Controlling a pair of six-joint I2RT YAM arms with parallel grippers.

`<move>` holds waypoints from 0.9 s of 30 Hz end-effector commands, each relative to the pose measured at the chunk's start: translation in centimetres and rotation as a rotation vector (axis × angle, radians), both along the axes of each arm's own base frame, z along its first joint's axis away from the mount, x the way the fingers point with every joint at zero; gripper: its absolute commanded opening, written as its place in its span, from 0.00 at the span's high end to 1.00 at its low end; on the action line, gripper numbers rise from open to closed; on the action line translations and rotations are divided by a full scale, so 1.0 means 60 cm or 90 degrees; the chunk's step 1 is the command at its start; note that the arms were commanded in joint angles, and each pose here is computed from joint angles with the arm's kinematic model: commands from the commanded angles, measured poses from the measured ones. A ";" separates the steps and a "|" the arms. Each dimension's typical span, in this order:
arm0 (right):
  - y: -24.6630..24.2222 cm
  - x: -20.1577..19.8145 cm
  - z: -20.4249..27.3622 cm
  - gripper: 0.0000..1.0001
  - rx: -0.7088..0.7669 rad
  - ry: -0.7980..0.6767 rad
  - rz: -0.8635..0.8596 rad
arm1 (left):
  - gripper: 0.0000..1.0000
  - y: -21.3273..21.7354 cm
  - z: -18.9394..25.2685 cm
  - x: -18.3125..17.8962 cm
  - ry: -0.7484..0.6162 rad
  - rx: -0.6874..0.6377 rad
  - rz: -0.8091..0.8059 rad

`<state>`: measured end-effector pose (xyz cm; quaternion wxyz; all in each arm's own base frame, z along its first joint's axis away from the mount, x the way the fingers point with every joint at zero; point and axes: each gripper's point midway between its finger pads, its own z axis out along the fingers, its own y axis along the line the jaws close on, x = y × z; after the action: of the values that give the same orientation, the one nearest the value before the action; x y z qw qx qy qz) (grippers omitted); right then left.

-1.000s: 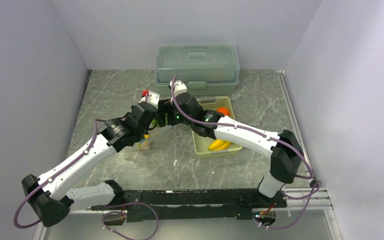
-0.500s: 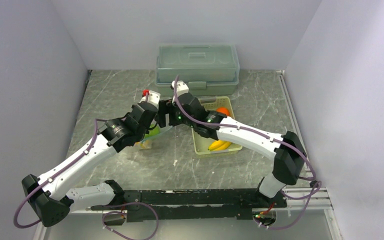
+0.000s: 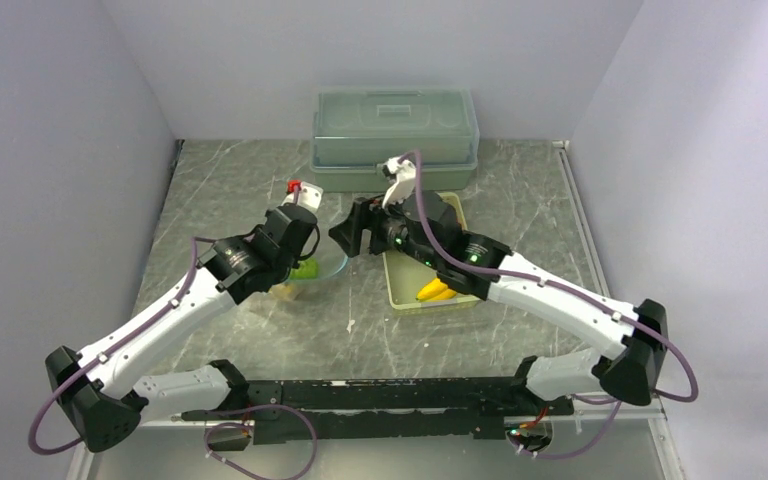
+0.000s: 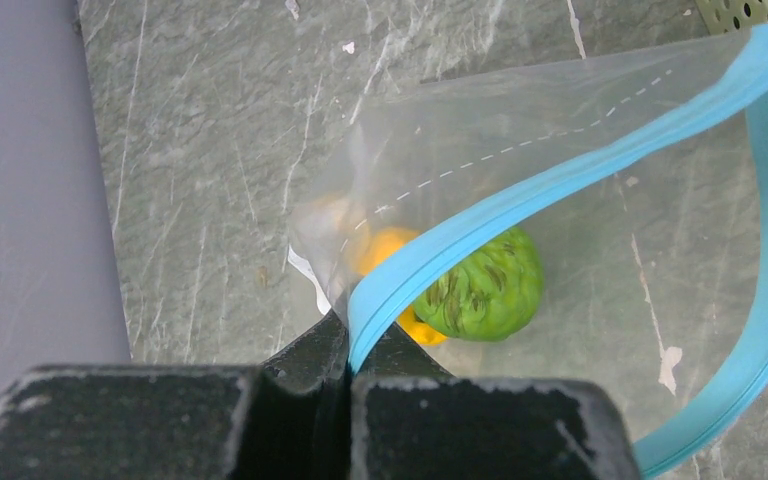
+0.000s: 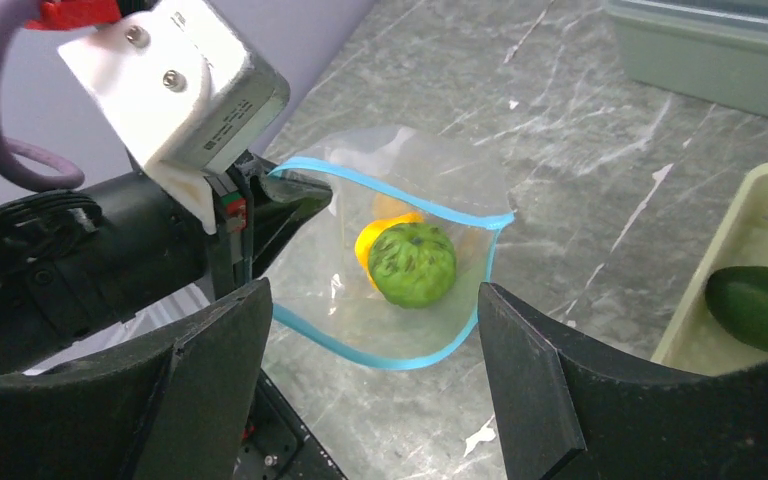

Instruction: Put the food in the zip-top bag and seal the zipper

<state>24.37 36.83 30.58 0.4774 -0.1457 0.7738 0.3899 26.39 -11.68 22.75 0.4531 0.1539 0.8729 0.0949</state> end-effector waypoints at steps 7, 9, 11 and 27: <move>-0.064 -0.009 0.008 0.21 -0.028 -0.029 -0.049 | 0.97 -0.002 0.022 0.006 -0.013 0.001 0.003; -0.077 -0.009 0.005 0.21 -0.039 -0.032 -0.063 | 0.98 -0.004 0.044 0.007 -0.021 -0.004 0.000; -0.091 -0.010 0.001 0.21 -0.047 -0.034 -0.076 | 0.97 -0.005 0.076 0.010 -0.036 -0.014 -0.002; -0.149 -0.016 0.006 0.21 -0.059 -0.049 -0.132 | 1.00 -0.050 0.038 0.027 0.089 0.011 -0.002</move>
<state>23.27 29.14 29.98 0.5191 -0.1102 0.7880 0.3122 28.24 -14.34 34.18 0.5076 0.1384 0.8496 0.0374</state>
